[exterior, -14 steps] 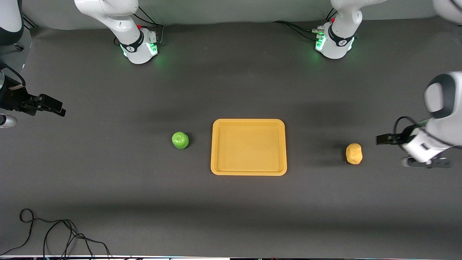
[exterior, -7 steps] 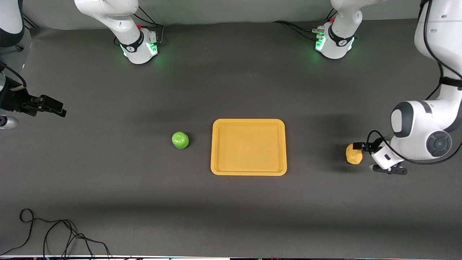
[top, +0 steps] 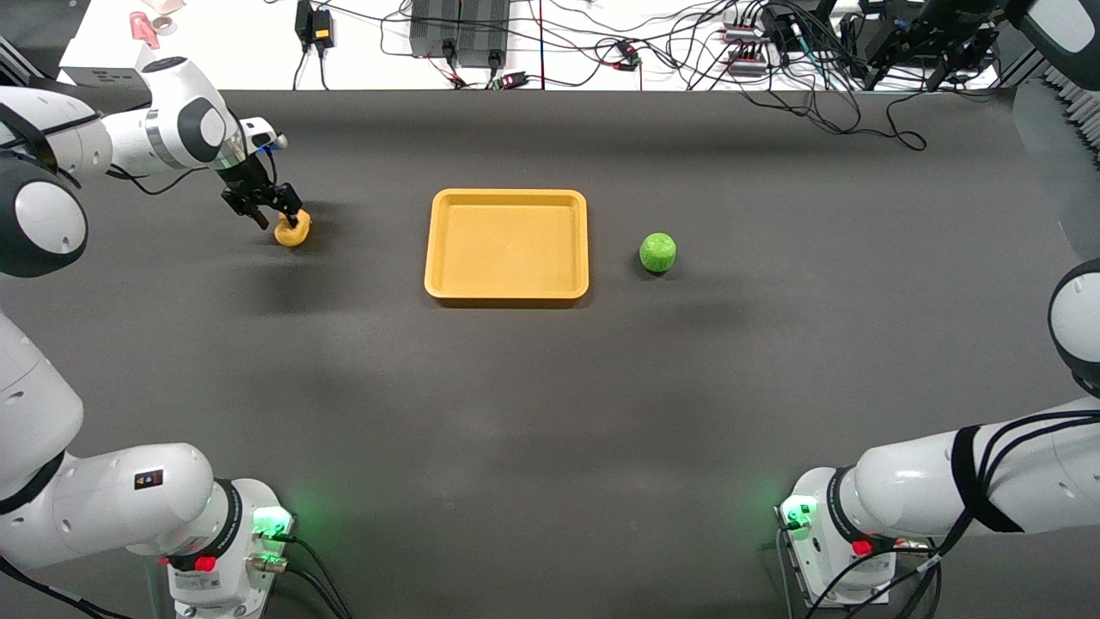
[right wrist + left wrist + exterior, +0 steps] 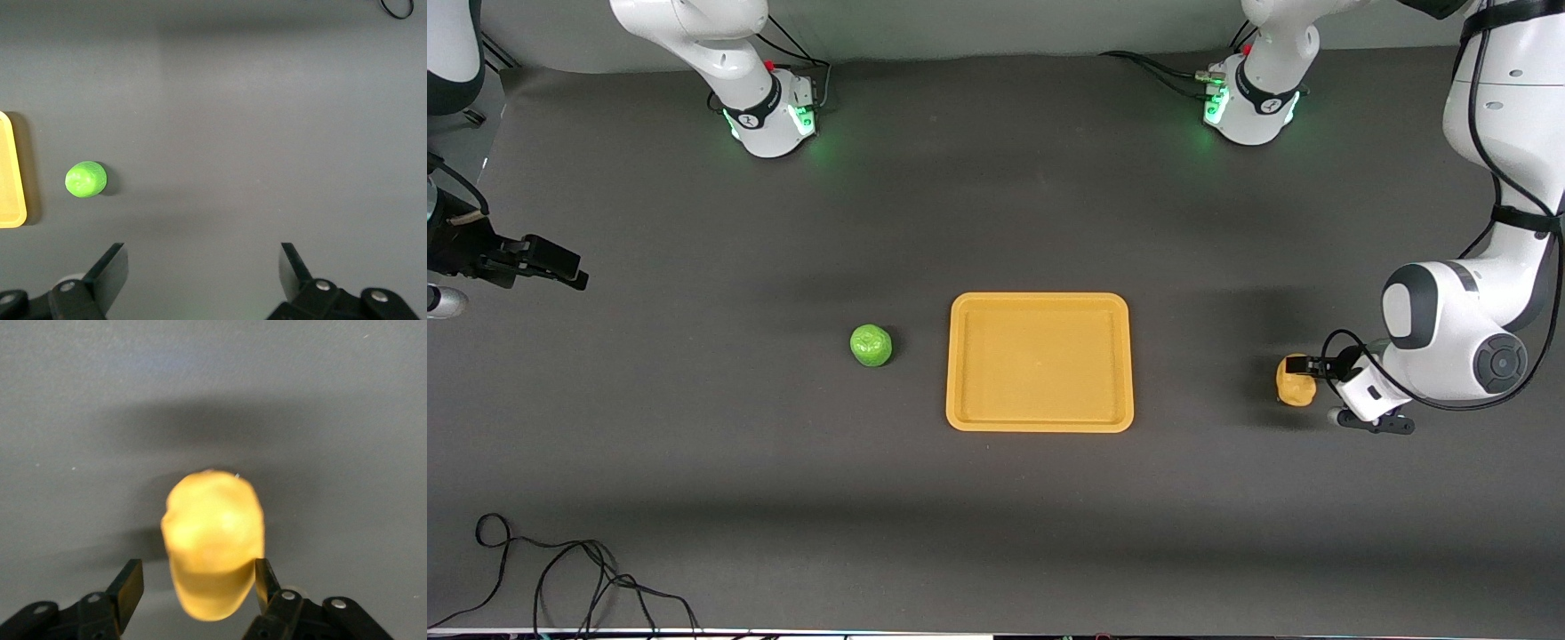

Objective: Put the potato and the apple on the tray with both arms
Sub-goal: 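Carry the potato with the left gripper over the yellow tray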

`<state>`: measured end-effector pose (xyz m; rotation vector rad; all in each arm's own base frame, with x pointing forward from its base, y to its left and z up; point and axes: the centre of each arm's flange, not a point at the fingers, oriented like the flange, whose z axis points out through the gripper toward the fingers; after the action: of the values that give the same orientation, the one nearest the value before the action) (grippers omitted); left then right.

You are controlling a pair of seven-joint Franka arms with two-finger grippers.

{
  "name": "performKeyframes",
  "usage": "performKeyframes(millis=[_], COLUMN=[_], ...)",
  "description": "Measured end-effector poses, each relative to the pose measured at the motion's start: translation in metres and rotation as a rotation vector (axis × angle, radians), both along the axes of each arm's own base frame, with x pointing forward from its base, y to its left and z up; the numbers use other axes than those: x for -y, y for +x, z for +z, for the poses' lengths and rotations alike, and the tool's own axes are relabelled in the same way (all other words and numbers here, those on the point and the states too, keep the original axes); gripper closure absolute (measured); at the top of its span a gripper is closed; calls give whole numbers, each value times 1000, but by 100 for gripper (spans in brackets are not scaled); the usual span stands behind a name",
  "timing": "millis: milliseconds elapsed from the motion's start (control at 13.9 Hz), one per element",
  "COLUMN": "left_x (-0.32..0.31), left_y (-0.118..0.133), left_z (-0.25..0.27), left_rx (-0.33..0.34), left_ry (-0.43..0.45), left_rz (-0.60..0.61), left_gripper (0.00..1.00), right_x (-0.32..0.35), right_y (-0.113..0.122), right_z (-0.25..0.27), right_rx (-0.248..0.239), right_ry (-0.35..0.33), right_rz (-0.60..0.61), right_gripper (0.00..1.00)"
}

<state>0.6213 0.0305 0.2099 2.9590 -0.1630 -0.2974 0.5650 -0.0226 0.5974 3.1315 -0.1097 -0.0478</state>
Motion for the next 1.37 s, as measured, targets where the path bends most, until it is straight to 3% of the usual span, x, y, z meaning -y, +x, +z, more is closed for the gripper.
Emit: performKeyframes(millis=[289, 433, 577, 794, 1082, 1371], left_x=[0, 0, 1, 19, 132, 259], left_y=[2, 3, 5, 17, 25, -5], left_z=[-11, -19, -18, 17, 104, 122], left_rx=[12, 14, 18, 40, 100, 66], left_ry=[-5, -8, -9, -7, -51, -96], left_rz=[8, 11, 17, 58, 87, 89], left_gripper=[20, 26, 40, 40, 41, 41], right_x=[-3, -4, -4, -4, -4, -21], right_y=[0, 1, 3, 3, 4, 4], right_z=[-1, -3, -6, -7, -7, -7], right_rx=[-1, -5, -11, -12, -12, -14], right_ry=[0, 0, 0, 1, 1, 2], right_rz=[5, 7, 7, 7, 7, 37], right_gripper=[0, 0, 0, 0, 0, 0])
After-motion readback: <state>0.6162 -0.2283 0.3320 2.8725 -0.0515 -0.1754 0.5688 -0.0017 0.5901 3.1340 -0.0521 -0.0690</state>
